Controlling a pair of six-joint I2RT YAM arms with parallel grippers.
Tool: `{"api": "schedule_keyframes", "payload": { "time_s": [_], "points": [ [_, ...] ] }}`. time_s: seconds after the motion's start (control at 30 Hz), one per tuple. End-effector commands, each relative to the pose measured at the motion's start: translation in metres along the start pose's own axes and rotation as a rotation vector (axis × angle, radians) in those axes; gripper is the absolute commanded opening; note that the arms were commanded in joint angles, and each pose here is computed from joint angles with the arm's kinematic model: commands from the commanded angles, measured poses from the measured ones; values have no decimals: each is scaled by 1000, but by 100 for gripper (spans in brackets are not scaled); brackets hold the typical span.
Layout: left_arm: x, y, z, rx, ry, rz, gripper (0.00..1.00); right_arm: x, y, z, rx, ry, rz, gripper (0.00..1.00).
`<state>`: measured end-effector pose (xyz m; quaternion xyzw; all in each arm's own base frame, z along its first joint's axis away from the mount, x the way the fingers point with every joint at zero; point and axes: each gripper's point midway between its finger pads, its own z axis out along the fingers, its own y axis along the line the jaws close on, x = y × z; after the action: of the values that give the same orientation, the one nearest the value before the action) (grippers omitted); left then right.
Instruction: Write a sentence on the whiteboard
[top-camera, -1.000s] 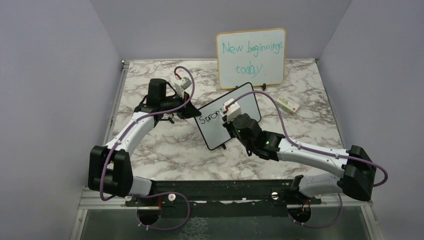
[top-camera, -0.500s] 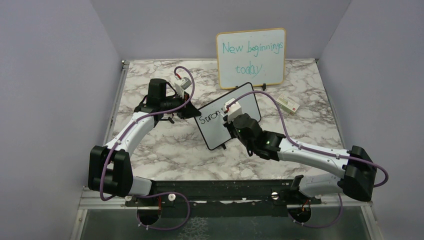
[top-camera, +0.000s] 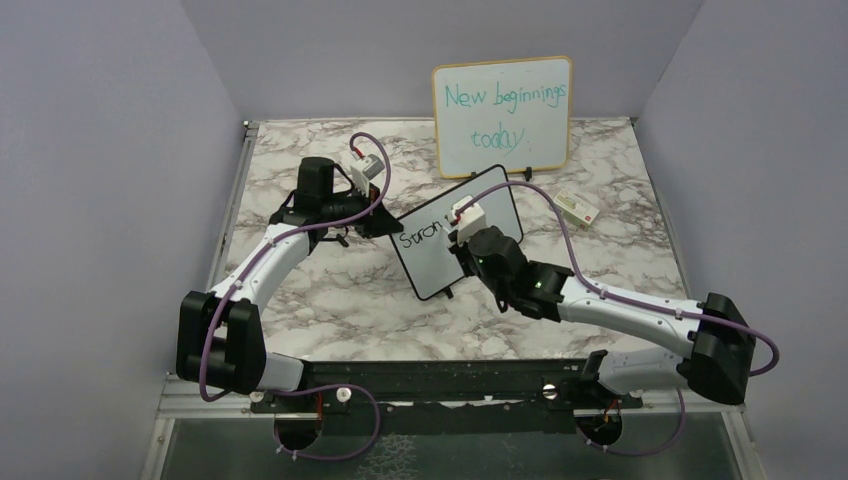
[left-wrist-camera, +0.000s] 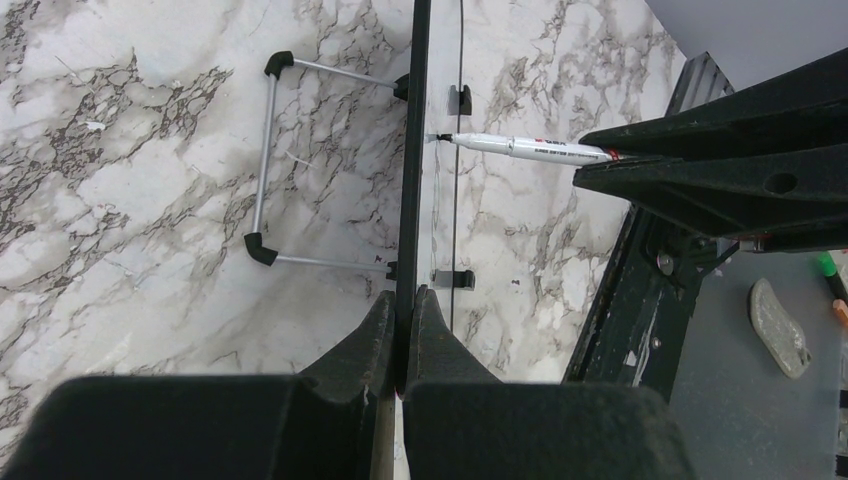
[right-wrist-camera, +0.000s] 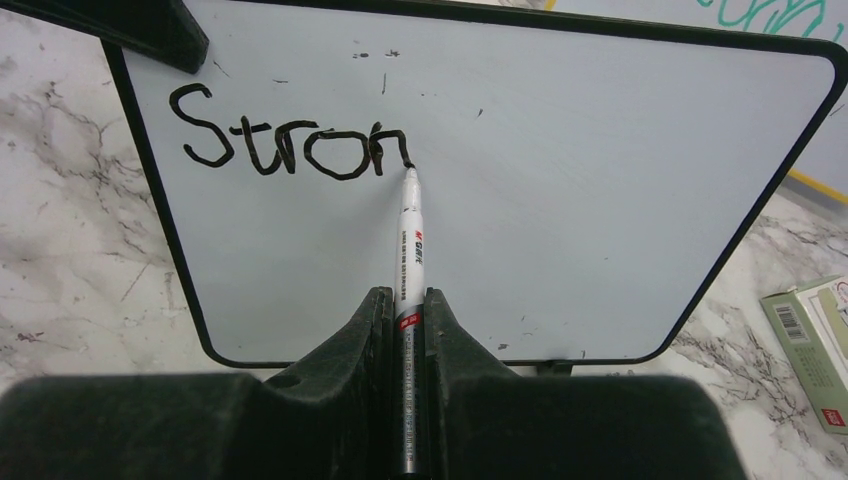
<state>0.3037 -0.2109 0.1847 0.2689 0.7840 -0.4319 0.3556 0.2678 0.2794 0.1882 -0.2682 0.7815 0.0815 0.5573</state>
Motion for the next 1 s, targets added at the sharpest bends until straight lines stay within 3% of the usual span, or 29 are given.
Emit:
{"api": "schedule_keyframes", "payload": {
  "time_s": [0.0,0.97],
  "points": [
    [49,22,8,-92,146,-55,0,-1,-4,-6,2,-8,21,0],
    [50,22,9,-92,149,-57,0,-17,-13,2,10,-68,47,1]
  ]
}}
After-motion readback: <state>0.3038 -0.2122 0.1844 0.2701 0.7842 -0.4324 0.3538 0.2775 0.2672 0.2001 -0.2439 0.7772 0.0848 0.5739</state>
